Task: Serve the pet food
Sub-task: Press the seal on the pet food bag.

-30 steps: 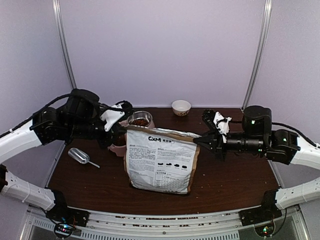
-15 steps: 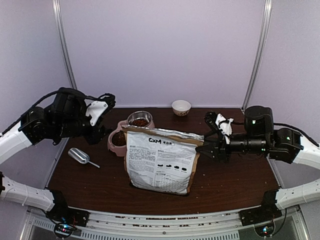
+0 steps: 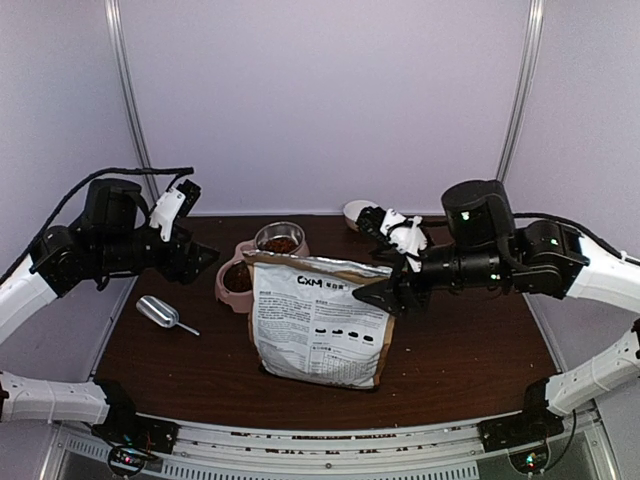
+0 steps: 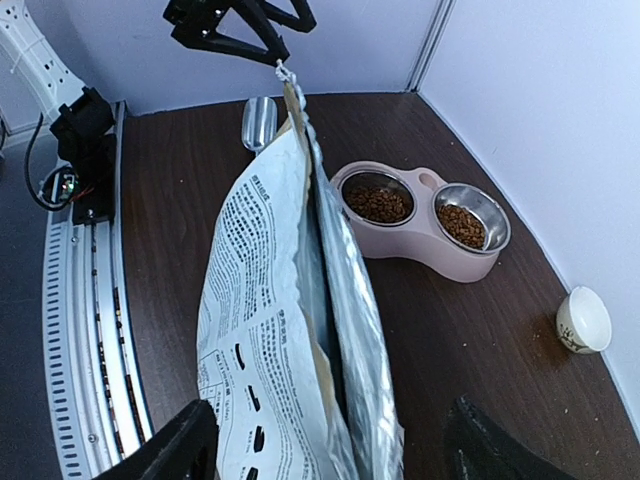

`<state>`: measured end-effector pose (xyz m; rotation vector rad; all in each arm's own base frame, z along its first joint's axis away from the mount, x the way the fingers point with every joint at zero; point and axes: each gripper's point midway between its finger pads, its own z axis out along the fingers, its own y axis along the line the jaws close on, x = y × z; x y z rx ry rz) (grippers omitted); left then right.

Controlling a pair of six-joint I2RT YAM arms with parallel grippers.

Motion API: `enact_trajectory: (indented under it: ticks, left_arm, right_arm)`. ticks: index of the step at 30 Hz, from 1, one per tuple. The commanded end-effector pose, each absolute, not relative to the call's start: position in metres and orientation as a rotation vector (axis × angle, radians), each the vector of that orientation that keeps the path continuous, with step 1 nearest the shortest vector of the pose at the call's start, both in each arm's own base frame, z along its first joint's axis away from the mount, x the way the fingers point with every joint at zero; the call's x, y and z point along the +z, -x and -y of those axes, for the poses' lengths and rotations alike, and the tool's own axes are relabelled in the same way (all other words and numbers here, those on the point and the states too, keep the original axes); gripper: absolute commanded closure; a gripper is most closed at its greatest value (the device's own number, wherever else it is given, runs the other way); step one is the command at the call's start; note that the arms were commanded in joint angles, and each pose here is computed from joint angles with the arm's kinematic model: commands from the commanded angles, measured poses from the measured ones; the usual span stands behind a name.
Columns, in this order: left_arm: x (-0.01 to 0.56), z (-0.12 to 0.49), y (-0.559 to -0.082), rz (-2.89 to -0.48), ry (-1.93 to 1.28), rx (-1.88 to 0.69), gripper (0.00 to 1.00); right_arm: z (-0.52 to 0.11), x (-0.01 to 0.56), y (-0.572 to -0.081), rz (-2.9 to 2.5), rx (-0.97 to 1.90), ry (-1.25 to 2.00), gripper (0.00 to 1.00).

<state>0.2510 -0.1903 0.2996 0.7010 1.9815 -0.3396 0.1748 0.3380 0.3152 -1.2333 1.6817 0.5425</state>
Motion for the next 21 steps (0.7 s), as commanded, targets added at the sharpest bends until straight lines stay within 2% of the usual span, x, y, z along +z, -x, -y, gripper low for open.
enact_trajectory:
  ticks: [1,9,13,16,21]
  left_arm:
    - [0.309,0.183,-0.258,-1.944,-0.612,-0.504,0.2]
    - [0.301,0.159,-0.272,-1.874,-0.591,-0.486,0.19]
    - [0.293,0.159,-0.276,-1.855,-0.624,-0.465,0.19]
    - [0.289,0.16,-0.277,-1.841,-0.643,-0.455,0.19]
    - [0.292,0.159,-0.272,-1.812,-0.672,-0.443,0.19]
  right_arm:
    - [-0.351,0.306,-0.186,-1.712,0.344,1.315,0.21]
    - [-0.383,0.302,-0.201,-1.737,0.224,1.418,0.21]
    - [-0.395,0.29,-0.207,-1.772,0.171,1.475,0.27]
    - [-0.403,0.292,-0.21,-1.779,0.158,1.488,0.41]
    - [-0.411,0.304,-0.208,-1.76,0.203,1.492,0.77]
